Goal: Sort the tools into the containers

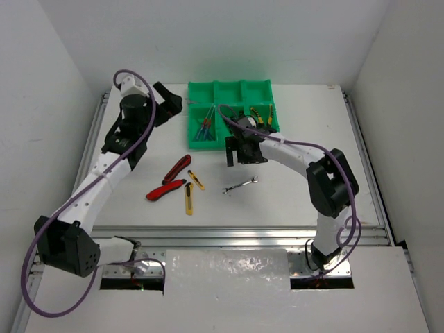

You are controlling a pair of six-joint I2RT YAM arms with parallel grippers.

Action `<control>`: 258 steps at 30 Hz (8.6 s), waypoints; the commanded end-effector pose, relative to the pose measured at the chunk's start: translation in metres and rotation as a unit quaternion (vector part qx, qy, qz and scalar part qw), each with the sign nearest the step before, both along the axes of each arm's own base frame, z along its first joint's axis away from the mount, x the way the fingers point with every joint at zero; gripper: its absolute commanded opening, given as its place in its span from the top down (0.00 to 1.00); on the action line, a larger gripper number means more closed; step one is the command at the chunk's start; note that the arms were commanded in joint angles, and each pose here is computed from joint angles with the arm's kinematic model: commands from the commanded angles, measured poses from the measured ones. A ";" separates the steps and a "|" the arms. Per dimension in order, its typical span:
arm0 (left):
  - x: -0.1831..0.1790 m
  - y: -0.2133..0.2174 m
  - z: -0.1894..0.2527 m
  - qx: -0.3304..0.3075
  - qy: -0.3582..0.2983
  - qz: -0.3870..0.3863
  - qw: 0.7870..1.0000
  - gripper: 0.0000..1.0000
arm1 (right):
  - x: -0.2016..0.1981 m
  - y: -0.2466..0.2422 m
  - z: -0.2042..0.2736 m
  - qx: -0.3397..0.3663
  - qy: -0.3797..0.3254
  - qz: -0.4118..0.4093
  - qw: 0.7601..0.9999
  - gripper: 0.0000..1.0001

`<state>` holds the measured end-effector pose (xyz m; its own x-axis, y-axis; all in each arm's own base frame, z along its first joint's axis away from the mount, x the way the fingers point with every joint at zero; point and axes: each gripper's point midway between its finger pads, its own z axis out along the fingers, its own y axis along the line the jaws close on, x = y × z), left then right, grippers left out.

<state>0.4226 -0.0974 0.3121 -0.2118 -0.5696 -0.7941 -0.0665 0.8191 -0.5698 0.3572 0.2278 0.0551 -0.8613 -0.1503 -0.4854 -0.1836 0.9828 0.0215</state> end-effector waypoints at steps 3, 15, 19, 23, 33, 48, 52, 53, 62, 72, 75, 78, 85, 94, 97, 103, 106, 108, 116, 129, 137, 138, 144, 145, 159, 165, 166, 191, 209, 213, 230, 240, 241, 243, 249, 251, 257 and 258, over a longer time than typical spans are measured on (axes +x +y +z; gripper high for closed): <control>-0.036 -0.027 -0.001 -0.005 0.006 -0.046 0.999 0.00 | -0.006 -0.001 -0.003 -0.011 -0.010 -0.236 0.972 0.01; -0.113 -0.031 0.026 0.021 -0.011 -0.099 0.995 0.00 | -0.055 0.014 -0.054 0.017 0.016 -0.380 0.925 0.18; -0.124 -0.024 0.023 0.039 -0.010 -0.099 0.994 0.00 | -0.059 0.008 -0.077 -0.006 0.041 -0.397 0.917 0.24; -0.128 -0.019 0.016 0.056 -0.002 -0.097 0.994 0.00 | -0.073 0.002 -0.097 -0.013 0.069 -0.420 0.905 0.48; -0.127 -0.024 -0.006 0.056 0.015 -0.110 0.992 0.00 | -0.085 -0.004 -0.114 -0.005 0.097 -0.400 0.911 1.00; -0.115 -0.065 -0.089 -0.039 0.063 -0.161 0.984 0.00 | -0.072 0.012 -0.065 0.037 0.023 -0.093 0.995 1.00; -0.109 -0.081 -0.115 -0.054 0.085 -0.181 0.978 0.00 | -0.077 0.015 -0.061 0.045 0.008 -0.059 0.997 1.00; -0.107 -0.088 -0.115 -0.062 0.082 -0.188 0.977 0.00 | -0.079 0.016 -0.058 0.046 0.006 -0.050 0.998 1.00; -0.104 -0.114 -0.147 -0.081 0.113 -0.212 0.967 0.01 | -0.081 0.022 -0.037 0.056 -0.021 -0.015 0.998 1.00; -0.107 -0.134 -0.162 -0.106 0.129 -0.236 0.957 0.02 | -0.087 0.033 -0.011 0.075 -0.059 0.016 0.995 1.00; -0.110 -0.146 -0.164 -0.134 0.135 -0.257 0.947 0.05 | -0.091 0.046 0.011 0.102 -0.086 0.044 0.990 1.00; -0.113 -0.156 -0.163 -0.161 0.129 -0.276 0.939 0.12 | -0.095 0.057 0.035 0.128 -0.117 0.074 0.982 1.00; -0.122 -0.192 -0.158 -0.183 0.128 -0.319 0.921 0.26 | -0.105 0.074 0.071 0.182 -0.148 0.113 0.966 1.00; -0.125 -0.212 -0.160 -0.191 0.132 -0.342 0.911 0.79 | -0.110 0.086 0.092 0.212 -0.169 0.128 0.954 1.00; -0.122 -0.217 -0.154 -0.185 0.125 -0.351 0.909 1.00 | -0.108 0.086 0.097 0.213 -0.172 0.126 0.954 1.00; -0.052 -0.175 -0.135 -0.080 0.103 -0.247 0.960 1.00 | -0.106 0.039 0.095 0.149 -0.169 0.055 0.973 0.05; 0.006 -0.124 -0.119 -0.060 0.099 -0.177 0.977 1.00 | -0.106 0.002 0.101 0.116 -0.170 0.016 0.978 0.03; 0.059 -0.094 -0.091 -0.038 0.069 -0.131 0.988 1.00 | -0.108 -0.014 0.109 0.104 -0.183 0.011 0.978 0.03; 0.229 -0.020 -0.031 0.073 -0.021 0.029 0.997 1.00 | -0.119 -0.043 0.118 0.073 -0.207 0.035 0.975 0.01; 0.306 -0.016 -0.069 -0.012 -0.145 0.068 0.987 1.00 | -0.116 -0.043 0.120 0.067 -0.227 0.071 0.969 0.01; 0.302 -0.044 -0.087 -0.002 -0.141 0.091 0.986 0.79 | -0.117 -0.036 0.115 0.075 -0.223 0.083 0.968 0.01; 0.299 -0.047 -0.099 0.003 -0.129 0.092 0.987 0.71 | -0.117 -0.036 0.115 0.076 -0.223 0.082 0.968 0.01; 0.265 -0.052 -0.055 -0.015 -0.151 0.083 0.985 0.49 | -0.118 -0.037 0.115 0.078 -0.224 0.082 0.968 0.01; 0.260 -0.052 -0.045 -0.017 -0.154 0.082 0.984 0.49 | -0.118 -0.037 0.115 0.076 -0.225 0.083 0.968 0.01; 0.169 0.001 0.063 0.033 -0.100 0.128 0.986 0.15 | -0.114 -0.021 0.090 0.065 -0.177 0.094 0.978 0.01; 0.082 0.015 0.030 0.025 -0.027 0.110 0.993 0.04 | -0.110 0.011 0.084 0.079 -0.130 0.132 0.979 0.01; 0.066 0.013 0.002 0.026 0.002 0.096 0.995 0.03 | -0.111 0.020 0.073 0.081 -0.107 0.142 0.981 0.01; -0.178 0.084 -0.034 0.102 0.004 0.088 0.991 0.00 | -0.024 0.186 -0.035 0.016 0.019 0.243 0.970 0.53; -0.175 0.073 -0.045 0.121 0.012 0.050 0.991 0.00 | -0.049 0.138 -0.029 -0.038 0.024 0.227 0.973 0.97; -0.174 0.069 -0.046 0.120 0.011 0.039 0.992 0.00 | -0.038 0.123 0.036 0.020 -0.041 0.216 0.975 0.96; -0.165 0.054 -0.059 0.126 0.029 -0.005 0.992 0.01 | 0.262 0.030 0.166 0.169 -0.326 0.064 0.928 1.00; -0.165 0.044 -0.061 0.124 0.027 -0.033 0.991 0.01 | 0.322 0.031 0.172 0.217 -0.430 0.057 0.875 0.98; -0.165 0.044 -0.060 0.123 0.026 -0.034 0.991 0.01 | 0.325 0.031 0.160 0.212 -0.429 0.058 0.876 0.97; -0.166 0.042 -0.060 0.122 0.024 -0.040 0.991 0.01 | 0.332 0.030 0.155 0.208 -0.444 0.054 0.870 0.95; -0.167 0.038 -0.060 0.120 0.021 -0.051 0.991 0.01 | 0.345 0.029 0.117 0.186 -0.440 0.057 0.877 0.75; -0.167 0.037 -0.059 0.120 0.020 -0.054 0.991 0.01 | 0.345 0.029 0.109 0.179 -0.436 0.064 0.879 0.53; -0.162 0.038 -0.068 0.118 0.038 -0.047 0.991 0.01 | 0.330 0.021 0.160 0.154 -0.445 0.076 0.879 0.34; -0.161 0.036 -0.072 0.115 0.046 -0.049 0.991 0.01 | 0.323 0.019 0.161 0.149 -0.438 0.080 0.883 0.33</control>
